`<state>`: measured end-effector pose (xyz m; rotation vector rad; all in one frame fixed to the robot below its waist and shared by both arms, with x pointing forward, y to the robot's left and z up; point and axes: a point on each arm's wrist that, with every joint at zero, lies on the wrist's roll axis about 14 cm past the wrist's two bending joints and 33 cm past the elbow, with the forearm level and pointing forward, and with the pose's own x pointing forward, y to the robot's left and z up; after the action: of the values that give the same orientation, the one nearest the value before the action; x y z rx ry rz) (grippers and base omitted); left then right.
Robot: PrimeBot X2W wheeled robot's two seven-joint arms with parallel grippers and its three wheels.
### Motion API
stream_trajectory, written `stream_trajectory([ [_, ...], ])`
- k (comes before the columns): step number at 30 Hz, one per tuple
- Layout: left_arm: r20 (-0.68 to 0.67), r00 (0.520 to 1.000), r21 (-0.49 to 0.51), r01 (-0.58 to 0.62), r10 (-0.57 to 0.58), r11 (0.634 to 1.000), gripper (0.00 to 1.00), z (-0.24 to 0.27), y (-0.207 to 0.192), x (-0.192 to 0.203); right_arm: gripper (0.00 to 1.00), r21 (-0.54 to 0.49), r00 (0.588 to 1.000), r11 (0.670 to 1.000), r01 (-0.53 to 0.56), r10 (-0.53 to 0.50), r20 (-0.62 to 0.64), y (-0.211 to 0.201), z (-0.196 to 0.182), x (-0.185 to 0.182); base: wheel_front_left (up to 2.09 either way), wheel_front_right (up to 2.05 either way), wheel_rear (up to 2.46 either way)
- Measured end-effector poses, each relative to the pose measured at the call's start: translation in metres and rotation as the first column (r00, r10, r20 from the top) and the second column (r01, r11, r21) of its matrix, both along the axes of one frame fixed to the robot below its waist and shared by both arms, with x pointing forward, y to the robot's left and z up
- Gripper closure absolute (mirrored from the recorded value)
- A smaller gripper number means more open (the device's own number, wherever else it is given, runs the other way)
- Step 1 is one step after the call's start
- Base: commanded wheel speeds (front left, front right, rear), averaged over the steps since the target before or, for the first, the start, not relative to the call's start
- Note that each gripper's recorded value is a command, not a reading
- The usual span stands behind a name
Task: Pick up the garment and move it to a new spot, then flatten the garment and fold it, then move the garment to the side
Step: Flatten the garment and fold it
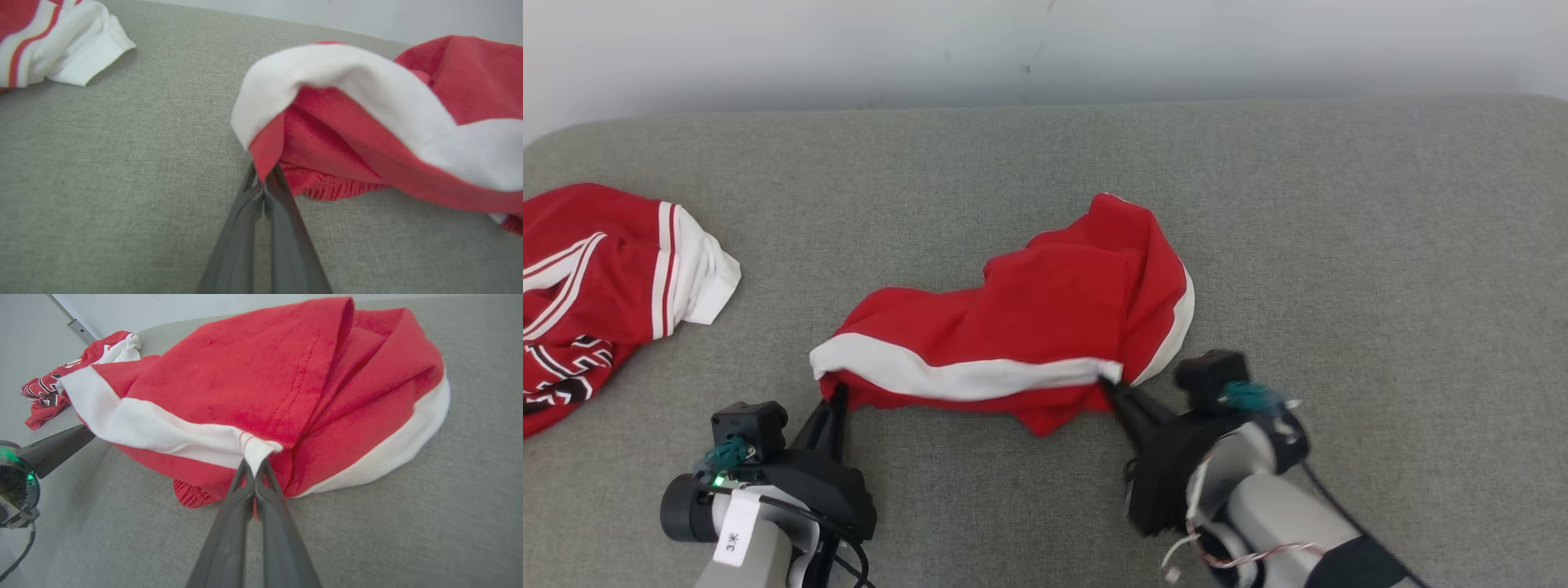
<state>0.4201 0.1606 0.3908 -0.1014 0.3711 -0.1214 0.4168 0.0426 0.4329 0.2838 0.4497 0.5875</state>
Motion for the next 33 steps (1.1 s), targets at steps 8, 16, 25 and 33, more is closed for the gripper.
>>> stream_trajectory([
  [8,0.042,0.995,0.064,0.083,-0.086,0.994,1.0,0.008,-0.013,-0.001,1.0,-0.059,0.978,0.981,0.182,-0.175,0.113,-0.083,0.009,0.03,0.0,0.0,0.0],
  [16,0.026,0.981,0.099,0.187,-0.19,0.977,0.13,-0.001,-0.039,-0.02,1.0,-0.093,0.969,0.967,0.238,-0.23,0.086,-0.113,-0.005,0.01,0.0,0.0,0.0],
  [25,0.042,0.971,0.094,0.229,-0.233,0.969,0.0,0.001,-0.054,-0.033,1.0,-0.11,0.957,0.951,0.288,-0.281,0.076,-0.137,-0.007,-0.002,0.0,0.0,0.0],
  [33,0.089,0.976,0.116,0.187,-0.198,0.975,0.0,0.015,-0.032,-0.027,1.0,-0.085,0.96,0.959,0.271,-0.264,0.088,-0.127,0.005,-0.002,0.0,0.0,0.0],
])
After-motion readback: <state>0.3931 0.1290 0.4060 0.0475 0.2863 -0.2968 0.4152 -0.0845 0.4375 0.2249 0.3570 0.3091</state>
